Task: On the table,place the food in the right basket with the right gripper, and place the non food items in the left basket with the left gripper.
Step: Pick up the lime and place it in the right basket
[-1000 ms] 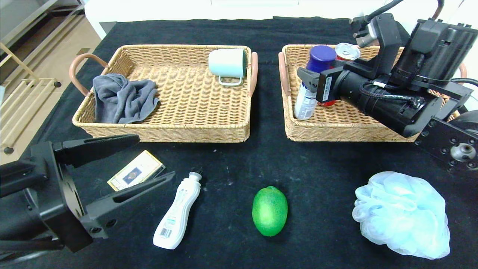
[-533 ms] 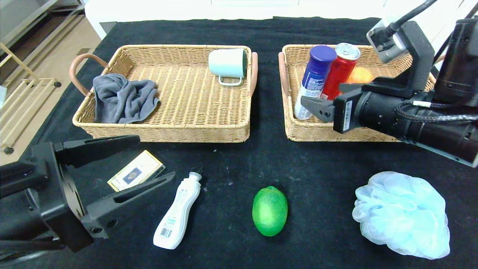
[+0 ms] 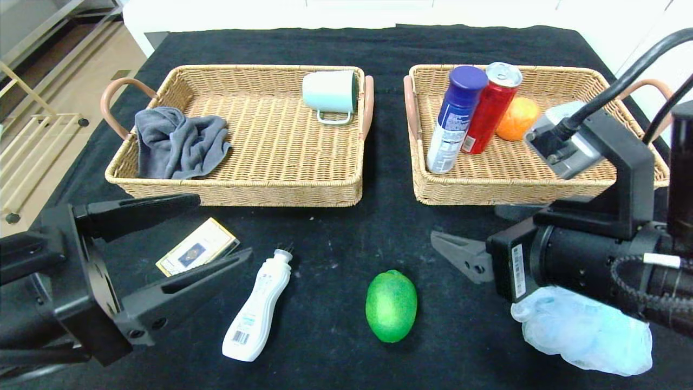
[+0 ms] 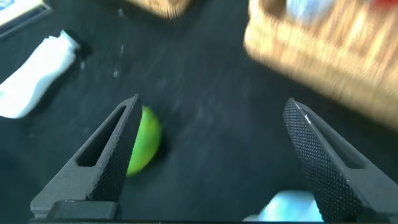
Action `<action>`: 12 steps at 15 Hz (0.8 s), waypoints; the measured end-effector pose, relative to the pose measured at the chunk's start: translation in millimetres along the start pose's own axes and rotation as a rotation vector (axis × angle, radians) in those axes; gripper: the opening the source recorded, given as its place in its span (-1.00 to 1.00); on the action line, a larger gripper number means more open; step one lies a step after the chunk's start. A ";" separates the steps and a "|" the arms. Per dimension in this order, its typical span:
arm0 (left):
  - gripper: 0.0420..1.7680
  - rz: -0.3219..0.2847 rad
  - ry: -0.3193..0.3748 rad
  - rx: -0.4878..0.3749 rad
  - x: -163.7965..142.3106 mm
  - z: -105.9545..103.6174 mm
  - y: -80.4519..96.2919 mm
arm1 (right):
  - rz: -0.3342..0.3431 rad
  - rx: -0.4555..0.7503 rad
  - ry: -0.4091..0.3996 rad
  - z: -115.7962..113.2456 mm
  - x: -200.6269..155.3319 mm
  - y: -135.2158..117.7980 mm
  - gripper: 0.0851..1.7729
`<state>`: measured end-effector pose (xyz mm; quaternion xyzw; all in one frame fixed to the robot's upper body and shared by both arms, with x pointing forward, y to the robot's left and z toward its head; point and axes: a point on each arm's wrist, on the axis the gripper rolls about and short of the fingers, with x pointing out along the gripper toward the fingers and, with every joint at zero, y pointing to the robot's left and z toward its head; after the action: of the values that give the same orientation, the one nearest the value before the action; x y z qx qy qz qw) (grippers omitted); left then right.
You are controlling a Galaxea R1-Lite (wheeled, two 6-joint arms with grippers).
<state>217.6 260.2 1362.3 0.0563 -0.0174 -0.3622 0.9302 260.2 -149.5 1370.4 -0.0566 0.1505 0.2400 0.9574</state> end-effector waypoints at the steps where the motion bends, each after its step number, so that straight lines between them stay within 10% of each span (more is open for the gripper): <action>1: 0.94 0.000 0.000 0.001 0.0 0.0 0.0 | -0.015 0.041 0.016 -2.5 -0.2 9.1 0.88; 12: 0.94 0.005 -0.010 0.010 -1.2 2.1 0.2 | -0.139 0.080 0.095 -30.2 49.5 81.6 0.91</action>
<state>216.7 261.0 1364.4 0.0589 -0.0241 -0.3599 0.9308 255.0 -61.4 1323.2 -0.0398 0.2011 0.1638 0.9649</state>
